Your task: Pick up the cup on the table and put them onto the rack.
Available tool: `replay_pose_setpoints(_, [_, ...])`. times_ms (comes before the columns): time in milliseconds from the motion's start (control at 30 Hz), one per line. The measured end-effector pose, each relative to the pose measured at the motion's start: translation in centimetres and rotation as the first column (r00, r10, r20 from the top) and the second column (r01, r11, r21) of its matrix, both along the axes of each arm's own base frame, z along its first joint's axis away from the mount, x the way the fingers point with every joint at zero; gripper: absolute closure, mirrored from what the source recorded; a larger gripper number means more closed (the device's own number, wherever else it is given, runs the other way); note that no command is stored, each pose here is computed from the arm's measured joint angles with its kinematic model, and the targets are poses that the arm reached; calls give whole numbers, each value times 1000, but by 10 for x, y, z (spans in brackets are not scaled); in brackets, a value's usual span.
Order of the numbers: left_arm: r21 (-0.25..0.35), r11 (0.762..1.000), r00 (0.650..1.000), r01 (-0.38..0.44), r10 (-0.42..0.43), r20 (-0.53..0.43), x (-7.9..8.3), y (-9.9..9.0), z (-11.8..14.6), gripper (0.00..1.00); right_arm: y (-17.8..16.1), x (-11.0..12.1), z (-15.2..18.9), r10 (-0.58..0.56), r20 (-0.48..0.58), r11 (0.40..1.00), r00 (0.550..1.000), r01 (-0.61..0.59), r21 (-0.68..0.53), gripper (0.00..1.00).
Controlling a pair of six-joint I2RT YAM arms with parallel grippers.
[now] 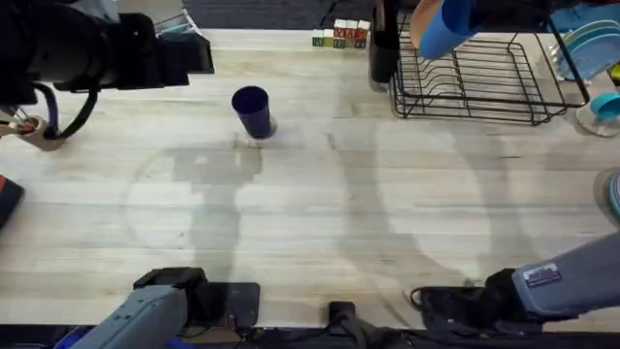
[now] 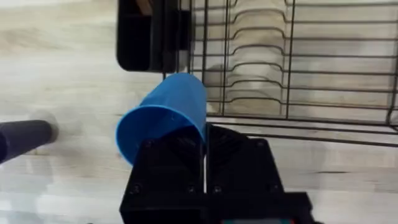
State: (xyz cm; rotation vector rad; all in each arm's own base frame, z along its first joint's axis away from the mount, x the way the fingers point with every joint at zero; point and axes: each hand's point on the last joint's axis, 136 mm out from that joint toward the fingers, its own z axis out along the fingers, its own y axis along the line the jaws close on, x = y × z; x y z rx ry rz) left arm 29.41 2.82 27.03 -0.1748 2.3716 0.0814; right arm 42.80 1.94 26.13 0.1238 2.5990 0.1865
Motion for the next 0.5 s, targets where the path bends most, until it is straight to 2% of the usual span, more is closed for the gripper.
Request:
replay_pose_setpoints(267, [0, 1000, 1000, 0, 0, 0, 0, 0, 0, 7, 0, 14, -54, 0, -136, 1000, 991, 0, 0, 968])
replay_pose_setpoints(500, [0, 1000, 1000, 0, 0, 0, 0, 0, 0, 7, 1, 18, -81, 1, -201, 1000, 980, -2, 0, 969])
